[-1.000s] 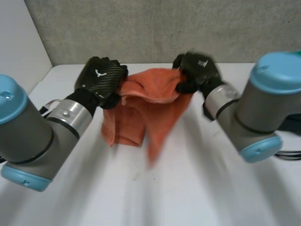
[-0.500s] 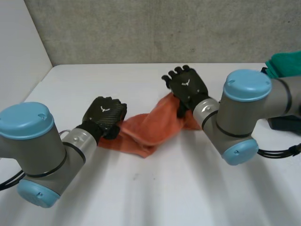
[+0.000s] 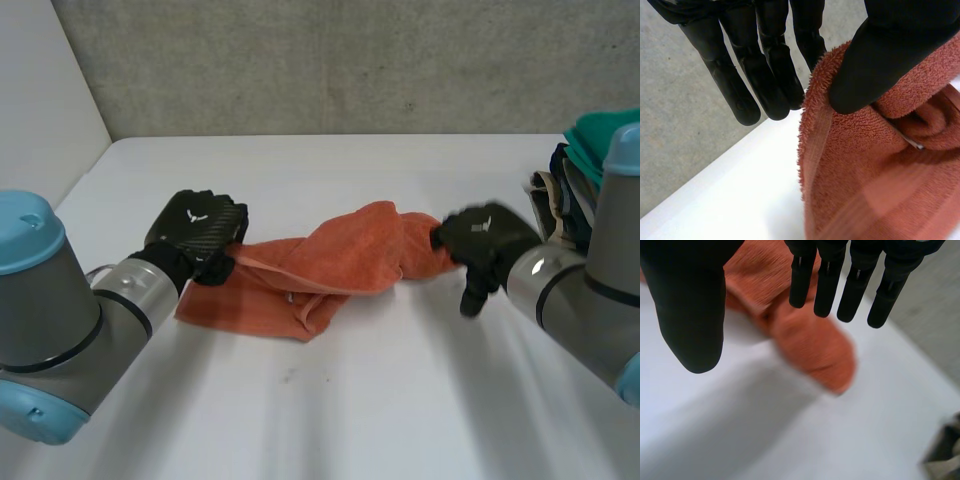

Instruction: Fold the laundry.

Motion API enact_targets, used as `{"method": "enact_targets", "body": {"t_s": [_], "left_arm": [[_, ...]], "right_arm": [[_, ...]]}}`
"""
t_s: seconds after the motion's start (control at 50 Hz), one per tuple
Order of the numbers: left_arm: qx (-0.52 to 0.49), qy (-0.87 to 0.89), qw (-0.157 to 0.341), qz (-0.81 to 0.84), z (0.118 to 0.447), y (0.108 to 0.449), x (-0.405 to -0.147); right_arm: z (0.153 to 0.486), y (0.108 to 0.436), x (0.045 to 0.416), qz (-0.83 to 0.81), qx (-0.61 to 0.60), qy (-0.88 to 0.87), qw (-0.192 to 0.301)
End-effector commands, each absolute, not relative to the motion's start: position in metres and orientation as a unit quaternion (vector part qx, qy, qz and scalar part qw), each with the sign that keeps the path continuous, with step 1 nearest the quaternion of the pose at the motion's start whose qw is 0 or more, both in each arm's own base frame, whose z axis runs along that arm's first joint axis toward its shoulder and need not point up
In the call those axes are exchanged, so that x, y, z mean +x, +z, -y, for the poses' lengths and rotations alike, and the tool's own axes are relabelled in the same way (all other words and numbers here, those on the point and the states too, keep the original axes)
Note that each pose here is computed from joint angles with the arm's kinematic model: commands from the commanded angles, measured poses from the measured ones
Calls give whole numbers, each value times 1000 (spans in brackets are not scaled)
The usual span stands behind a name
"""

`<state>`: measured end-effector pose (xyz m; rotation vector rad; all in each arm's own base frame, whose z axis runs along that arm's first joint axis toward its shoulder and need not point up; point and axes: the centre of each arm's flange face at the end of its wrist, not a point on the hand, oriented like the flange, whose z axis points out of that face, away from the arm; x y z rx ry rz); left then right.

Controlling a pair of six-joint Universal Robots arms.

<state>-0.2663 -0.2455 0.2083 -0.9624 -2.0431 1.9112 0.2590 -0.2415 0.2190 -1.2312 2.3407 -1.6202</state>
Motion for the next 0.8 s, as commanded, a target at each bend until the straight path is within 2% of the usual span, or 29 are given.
{"method": "enact_targets", "body": {"t_s": [0.02,0.06,0.18,0.44,0.6,0.8], "left_arm": [[-323,650,92,682,243,216,-266],[-322,649,91,683,243,216,-265],[-323,648,92,684,239,217,-263],[-326,631,91,699,227,206,-257],[-324,626,94,703,222,204,-256],[-316,628,100,704,221,207,-255]], "right_arm": [[242,180,273,-798,-377,-460,100],[250,175,281,-804,-353,-459,137],[272,152,300,-828,-281,-440,204],[285,164,351,-797,-169,-477,330],[273,151,380,-796,-171,-464,350],[254,122,395,-815,-169,-421,361]]}}
